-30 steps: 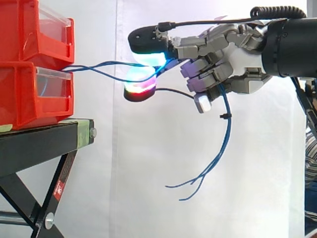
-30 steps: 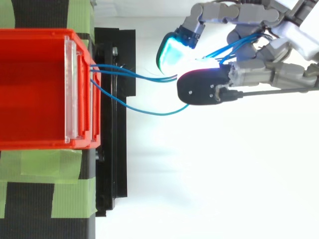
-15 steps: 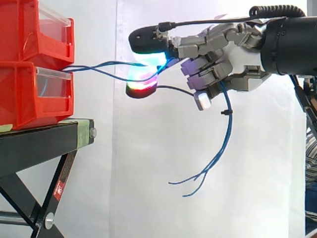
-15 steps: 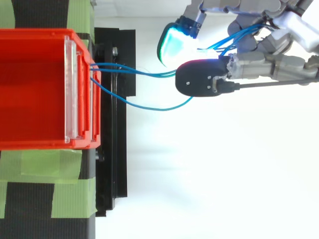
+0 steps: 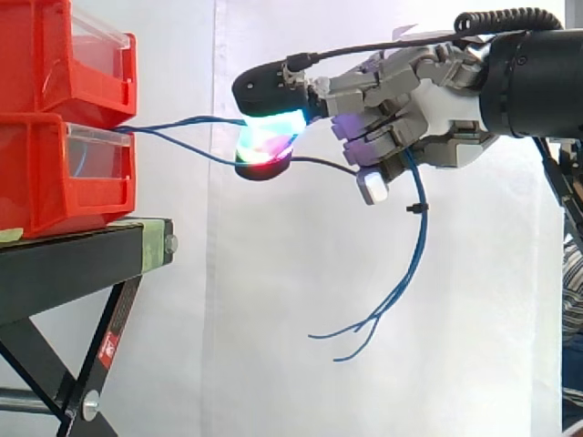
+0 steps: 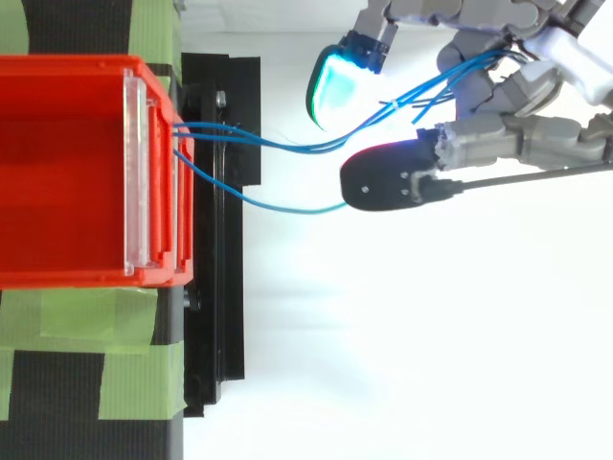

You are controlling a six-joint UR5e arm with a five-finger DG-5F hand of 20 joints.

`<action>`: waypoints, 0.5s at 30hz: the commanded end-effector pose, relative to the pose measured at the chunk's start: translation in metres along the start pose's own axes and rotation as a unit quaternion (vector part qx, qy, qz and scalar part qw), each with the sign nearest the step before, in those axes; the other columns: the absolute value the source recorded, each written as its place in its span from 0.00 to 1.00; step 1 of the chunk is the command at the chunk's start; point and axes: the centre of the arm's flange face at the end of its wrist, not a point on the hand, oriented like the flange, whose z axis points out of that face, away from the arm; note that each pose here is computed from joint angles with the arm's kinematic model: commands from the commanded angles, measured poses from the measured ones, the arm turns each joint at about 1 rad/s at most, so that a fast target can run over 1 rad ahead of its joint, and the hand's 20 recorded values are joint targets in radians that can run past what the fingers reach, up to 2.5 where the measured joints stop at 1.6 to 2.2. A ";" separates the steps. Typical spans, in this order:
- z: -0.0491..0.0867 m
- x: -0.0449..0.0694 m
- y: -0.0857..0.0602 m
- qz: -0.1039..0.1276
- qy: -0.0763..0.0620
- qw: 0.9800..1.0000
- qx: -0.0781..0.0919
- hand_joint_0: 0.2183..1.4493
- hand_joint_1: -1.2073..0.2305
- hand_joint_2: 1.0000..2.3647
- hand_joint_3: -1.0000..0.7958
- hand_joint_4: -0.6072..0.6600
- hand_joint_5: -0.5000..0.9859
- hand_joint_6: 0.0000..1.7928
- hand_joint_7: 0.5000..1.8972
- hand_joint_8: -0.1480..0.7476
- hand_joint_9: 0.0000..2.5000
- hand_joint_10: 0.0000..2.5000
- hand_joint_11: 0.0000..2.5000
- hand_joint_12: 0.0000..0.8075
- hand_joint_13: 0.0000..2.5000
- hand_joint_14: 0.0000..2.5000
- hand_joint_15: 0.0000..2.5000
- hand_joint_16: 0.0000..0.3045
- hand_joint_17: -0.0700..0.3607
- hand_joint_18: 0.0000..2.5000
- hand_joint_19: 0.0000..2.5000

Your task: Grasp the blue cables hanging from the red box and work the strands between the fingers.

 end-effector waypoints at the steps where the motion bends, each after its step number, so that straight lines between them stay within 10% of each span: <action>1: 0.000 0.001 0.000 0.000 0.001 1.000 -0.001 0.57 0.39 0.01 0.34 0.71 0.58 0.00 0.66 0.76 0.71 1.00 1.00 0.85 0.78 1.00 0.68 0.80 0.58 1.00 0.24; 8: 0.000 0.000 0.000 -0.001 0.002 1.000 -0.001 0.45 0.42 0.01 0.14 0.71 0.57 0.00 0.66 0.76 0.71 1.00 1.00 0.85 0.78 1.00 0.68 0.80 0.58 1.00 0.24; 15: 0.001 0.000 0.000 0.000 0.000 1.000 -0.001 0.56 0.38 0.01 0.29 0.70 0.57 0.00 0.65 0.76 0.71 1.00 1.00 0.85 0.78 1.00 0.68 0.80 0.58 1.00 0.24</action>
